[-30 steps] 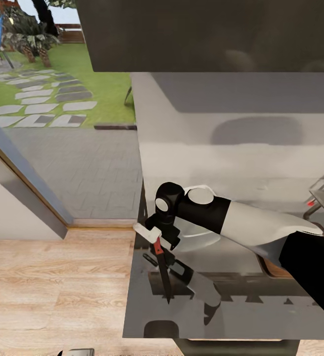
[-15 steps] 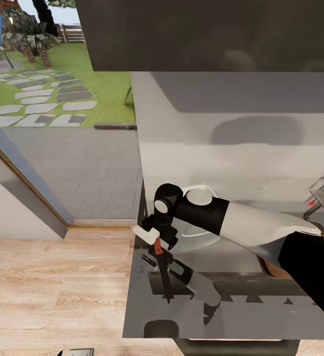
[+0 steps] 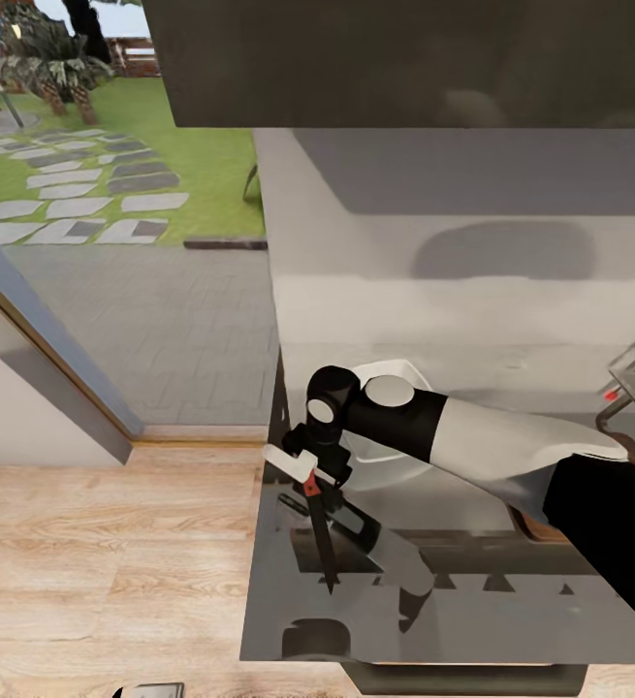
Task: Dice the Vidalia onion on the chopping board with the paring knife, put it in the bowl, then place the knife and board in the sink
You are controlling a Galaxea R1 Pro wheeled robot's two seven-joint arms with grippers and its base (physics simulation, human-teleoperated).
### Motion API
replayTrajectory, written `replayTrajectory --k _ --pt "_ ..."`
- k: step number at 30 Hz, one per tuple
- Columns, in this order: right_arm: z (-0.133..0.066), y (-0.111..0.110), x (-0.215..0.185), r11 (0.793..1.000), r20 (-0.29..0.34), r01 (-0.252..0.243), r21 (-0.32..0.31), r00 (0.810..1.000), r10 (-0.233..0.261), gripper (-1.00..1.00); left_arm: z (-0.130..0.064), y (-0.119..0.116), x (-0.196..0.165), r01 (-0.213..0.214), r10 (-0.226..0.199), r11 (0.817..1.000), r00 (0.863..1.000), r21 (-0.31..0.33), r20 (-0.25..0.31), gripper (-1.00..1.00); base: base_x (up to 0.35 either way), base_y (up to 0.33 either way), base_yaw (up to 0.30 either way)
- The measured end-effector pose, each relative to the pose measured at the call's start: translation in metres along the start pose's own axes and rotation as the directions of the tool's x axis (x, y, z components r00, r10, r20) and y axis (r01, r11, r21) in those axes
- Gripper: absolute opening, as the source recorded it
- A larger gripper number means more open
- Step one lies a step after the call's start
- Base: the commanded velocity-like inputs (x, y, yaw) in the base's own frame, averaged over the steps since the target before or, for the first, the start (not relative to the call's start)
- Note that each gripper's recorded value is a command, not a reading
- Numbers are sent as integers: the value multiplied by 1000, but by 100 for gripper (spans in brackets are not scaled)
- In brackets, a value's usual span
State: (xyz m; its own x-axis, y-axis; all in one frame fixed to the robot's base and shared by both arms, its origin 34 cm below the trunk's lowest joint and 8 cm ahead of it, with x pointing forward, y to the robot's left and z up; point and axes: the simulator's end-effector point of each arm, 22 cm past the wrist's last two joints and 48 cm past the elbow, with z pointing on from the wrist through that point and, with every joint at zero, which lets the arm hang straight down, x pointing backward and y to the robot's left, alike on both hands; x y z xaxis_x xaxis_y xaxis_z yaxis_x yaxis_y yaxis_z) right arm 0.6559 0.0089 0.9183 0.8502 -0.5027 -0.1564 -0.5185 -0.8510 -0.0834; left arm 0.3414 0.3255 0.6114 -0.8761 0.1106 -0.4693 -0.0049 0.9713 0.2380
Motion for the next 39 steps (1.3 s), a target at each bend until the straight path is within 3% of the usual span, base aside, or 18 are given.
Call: replayTrajectory --k 8,15,33,39 --pt "0 1 2 1000 1 0 0 1000 0 100 0 0 0 0 0 1000 1000 0 0 100 0 0 0" --pt "0 1 -1 999 15 39 0 999 -39 100 0 0 0 0 0 1000 1000 0 0 100 0 0 0" --pt "6 -5 11 999 11 2 34 1000 -3 100 0 0 0 0 0 1000 1000 0 0 100 0 0 0" --pt "8 -9 13 998 22 28 56 999 -30 100 0 0 0 0 0 1000 1000 0 0 100 0 0 0"
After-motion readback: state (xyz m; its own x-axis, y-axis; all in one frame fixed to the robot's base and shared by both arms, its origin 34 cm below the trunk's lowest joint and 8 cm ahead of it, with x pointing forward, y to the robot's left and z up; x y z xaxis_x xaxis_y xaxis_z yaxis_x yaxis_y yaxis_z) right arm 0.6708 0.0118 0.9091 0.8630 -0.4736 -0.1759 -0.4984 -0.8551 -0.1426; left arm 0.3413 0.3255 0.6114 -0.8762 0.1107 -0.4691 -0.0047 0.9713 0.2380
